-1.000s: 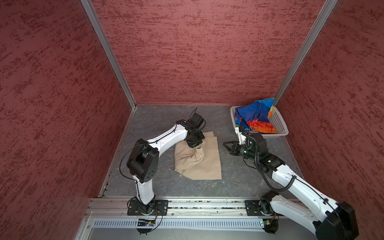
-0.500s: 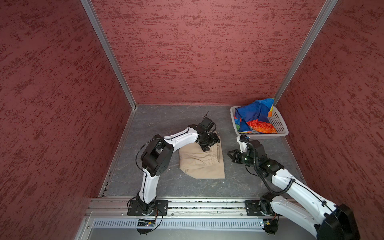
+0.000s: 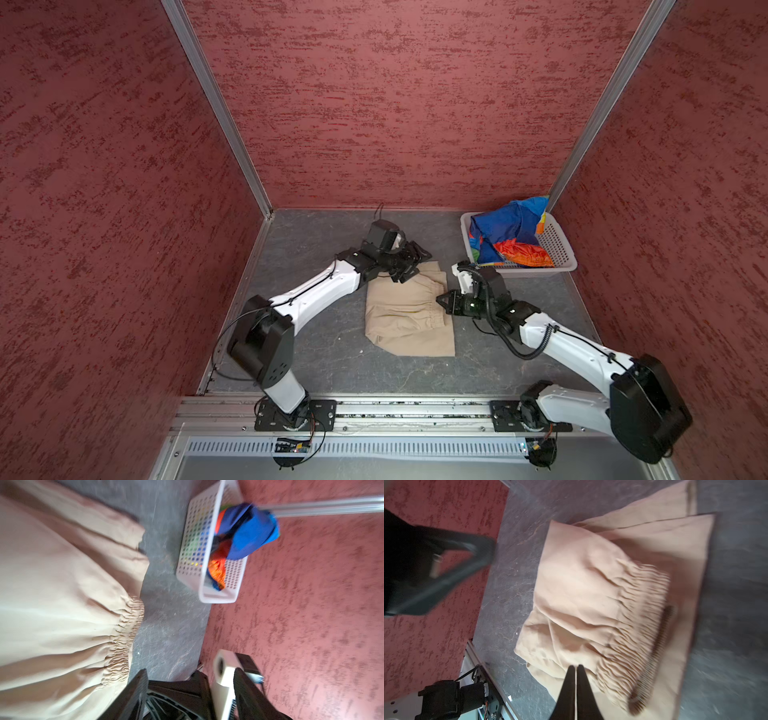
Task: Fold and stack the shorts
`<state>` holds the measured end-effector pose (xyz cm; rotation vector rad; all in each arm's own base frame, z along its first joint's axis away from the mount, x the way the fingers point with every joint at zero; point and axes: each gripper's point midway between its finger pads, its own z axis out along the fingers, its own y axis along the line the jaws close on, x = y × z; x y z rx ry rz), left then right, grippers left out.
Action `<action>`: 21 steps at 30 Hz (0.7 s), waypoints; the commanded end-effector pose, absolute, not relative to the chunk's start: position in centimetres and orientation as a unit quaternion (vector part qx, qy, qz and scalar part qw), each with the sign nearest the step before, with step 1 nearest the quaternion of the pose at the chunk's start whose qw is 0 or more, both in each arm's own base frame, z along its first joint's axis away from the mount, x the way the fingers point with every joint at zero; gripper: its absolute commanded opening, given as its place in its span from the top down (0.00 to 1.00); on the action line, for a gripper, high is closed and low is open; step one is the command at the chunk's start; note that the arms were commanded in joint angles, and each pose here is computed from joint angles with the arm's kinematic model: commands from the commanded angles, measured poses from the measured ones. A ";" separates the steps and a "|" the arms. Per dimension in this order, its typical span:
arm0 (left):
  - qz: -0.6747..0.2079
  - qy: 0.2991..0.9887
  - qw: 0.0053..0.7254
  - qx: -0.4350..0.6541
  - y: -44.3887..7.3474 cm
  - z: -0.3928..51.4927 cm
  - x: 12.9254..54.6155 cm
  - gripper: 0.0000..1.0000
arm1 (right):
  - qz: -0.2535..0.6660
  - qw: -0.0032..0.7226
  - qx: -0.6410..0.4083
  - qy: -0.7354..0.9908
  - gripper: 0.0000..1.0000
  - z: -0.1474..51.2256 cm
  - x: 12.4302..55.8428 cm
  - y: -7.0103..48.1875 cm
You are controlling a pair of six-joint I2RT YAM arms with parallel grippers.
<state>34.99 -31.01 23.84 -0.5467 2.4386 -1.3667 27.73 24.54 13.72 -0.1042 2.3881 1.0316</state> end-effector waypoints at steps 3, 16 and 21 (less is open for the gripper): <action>-0.374 0.874 0.185 -0.250 -22.8 20.9 33.3 0.31 | 0.438 0.240 -0.053 0.865 0.92 12.8 29.0 28.9; -0.216 0.923 0.138 -0.289 -15.7 10.3 33.3 0.27 | 0.321 0.197 0.042 0.925 0.97 3.2 26.9 22.4; -0.217 0.926 0.129 -0.281 -16.4 9.3 35.2 0.28 | 0.335 0.240 -0.008 0.911 0.92 6.8 28.0 23.5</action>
